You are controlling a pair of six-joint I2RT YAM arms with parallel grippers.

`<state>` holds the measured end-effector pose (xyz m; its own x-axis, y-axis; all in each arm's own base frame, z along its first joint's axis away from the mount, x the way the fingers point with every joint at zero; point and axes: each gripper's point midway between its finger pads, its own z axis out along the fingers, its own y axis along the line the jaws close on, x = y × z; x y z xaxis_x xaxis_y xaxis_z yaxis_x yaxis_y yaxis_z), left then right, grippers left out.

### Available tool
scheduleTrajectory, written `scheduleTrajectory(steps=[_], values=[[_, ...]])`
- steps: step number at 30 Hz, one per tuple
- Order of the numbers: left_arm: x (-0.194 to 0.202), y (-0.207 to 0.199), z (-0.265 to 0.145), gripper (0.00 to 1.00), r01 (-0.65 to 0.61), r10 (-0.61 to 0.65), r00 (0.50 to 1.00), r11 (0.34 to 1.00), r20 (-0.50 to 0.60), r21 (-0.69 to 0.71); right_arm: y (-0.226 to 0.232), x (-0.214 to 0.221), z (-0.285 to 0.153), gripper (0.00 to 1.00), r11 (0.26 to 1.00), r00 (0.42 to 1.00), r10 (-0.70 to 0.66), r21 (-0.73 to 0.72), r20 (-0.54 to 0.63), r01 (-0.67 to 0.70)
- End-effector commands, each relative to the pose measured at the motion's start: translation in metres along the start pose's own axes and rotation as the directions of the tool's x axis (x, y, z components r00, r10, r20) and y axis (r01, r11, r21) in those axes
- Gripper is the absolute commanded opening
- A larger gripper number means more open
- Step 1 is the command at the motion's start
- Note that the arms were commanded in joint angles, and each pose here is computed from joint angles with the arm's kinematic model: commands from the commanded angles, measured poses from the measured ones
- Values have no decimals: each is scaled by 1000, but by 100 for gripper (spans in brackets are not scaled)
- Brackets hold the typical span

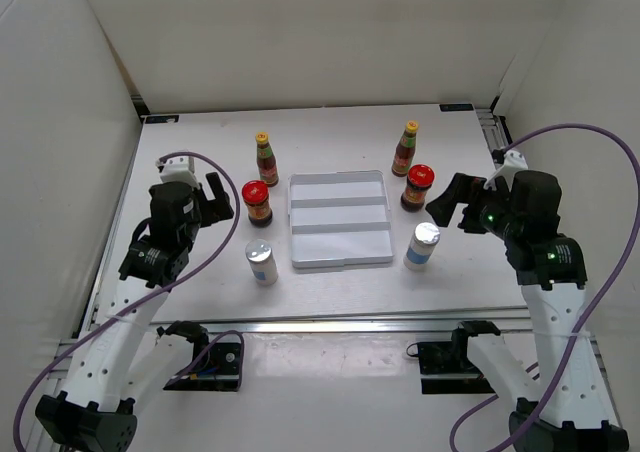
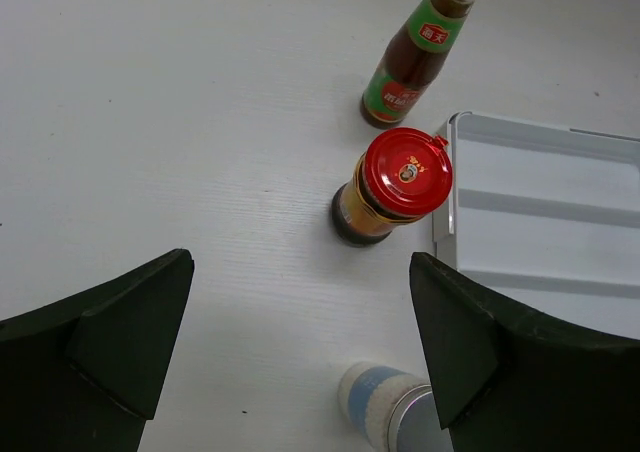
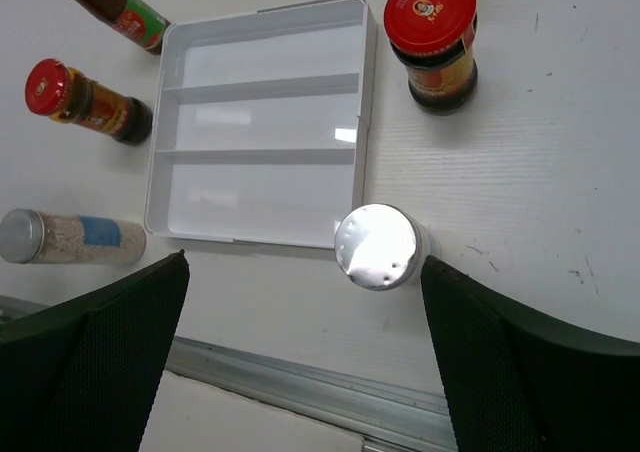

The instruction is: Organize the condiment bottles

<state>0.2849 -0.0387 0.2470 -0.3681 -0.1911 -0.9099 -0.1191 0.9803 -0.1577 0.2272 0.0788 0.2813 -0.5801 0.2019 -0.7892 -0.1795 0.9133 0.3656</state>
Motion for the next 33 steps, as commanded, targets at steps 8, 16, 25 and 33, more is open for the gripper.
scheduleTrajectory(steps=[8,16,25,33], values=[[-15,-4,-4,100,12,-12,998,1000,59,3,37,-22,15,100,978,1000,0,-211,12,3],[-10,-3,-1,100,24,-24,999,1000,47,-15,49,-14,23,100,955,999,-29,-297,-38,17],[-3,-20,3,100,46,-48,998,996,30,79,15,39,52,100,999,966,-23,-40,-259,13],[-5,-29,7,100,51,-57,997,992,43,119,-11,78,64,100,986,938,1,158,-347,58]])
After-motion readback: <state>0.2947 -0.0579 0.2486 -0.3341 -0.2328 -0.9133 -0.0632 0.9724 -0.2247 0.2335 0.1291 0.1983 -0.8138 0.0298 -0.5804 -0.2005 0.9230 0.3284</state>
